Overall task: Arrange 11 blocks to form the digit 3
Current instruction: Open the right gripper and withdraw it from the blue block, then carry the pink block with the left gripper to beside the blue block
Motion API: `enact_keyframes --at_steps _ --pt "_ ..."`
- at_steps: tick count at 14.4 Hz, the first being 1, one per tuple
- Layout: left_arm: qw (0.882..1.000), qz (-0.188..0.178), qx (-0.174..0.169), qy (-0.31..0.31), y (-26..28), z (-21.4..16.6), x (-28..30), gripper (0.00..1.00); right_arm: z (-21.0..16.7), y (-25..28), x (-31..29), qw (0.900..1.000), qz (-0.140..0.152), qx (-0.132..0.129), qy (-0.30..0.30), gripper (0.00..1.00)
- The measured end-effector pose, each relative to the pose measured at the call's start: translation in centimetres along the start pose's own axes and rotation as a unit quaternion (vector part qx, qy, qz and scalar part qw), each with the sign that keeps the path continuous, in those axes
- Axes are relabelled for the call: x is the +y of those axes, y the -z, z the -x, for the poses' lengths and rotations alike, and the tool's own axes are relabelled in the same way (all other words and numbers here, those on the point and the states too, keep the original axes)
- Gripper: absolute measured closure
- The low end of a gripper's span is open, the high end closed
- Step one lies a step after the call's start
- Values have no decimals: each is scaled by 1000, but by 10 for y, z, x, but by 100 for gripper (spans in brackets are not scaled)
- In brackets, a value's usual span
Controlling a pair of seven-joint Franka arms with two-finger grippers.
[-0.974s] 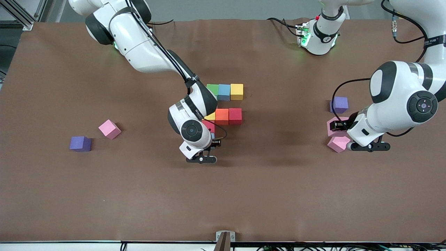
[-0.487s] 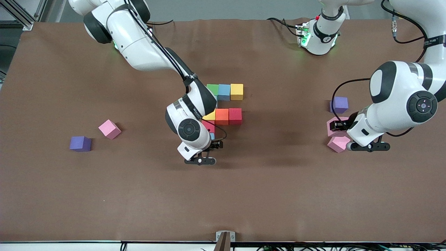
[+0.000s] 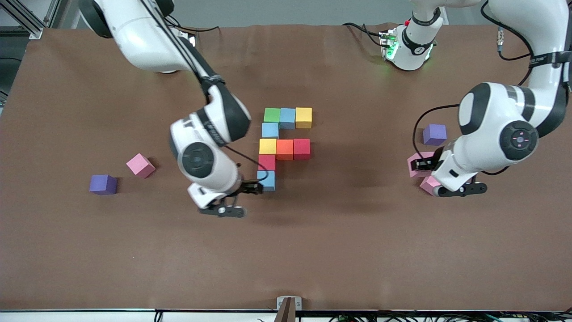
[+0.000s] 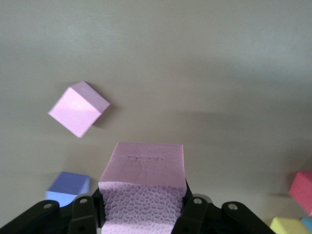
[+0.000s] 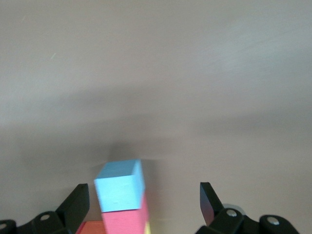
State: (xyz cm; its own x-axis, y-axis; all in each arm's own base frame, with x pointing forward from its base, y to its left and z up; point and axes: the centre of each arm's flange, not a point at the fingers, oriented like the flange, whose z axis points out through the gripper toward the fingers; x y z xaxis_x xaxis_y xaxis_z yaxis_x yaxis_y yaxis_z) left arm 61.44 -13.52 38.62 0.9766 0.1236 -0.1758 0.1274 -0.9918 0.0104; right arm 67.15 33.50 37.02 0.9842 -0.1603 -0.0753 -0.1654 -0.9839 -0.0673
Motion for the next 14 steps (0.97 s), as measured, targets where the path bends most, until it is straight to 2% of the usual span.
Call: enact_keyframes --at_steps 2,4,6,11,14 --pt "999 4 8 36 -9 -2 33 46 -28 40 59 999 -1 8 -41 0" --pt "997 24 10 72 -24 -5 66 46 -51 85 129 996 4 20 -81 0" --pt "991 48 11 121 -43 -9 102 46 -61 133 199 995 1 30 -97 0" --pt "957 90 23 273 -104 -13 210 46 -47 221 327 996 11 65 -53 0" --pt "926 115 27 360 -134 -4 253 46 -20 258 383 996 10 63 -54 0"
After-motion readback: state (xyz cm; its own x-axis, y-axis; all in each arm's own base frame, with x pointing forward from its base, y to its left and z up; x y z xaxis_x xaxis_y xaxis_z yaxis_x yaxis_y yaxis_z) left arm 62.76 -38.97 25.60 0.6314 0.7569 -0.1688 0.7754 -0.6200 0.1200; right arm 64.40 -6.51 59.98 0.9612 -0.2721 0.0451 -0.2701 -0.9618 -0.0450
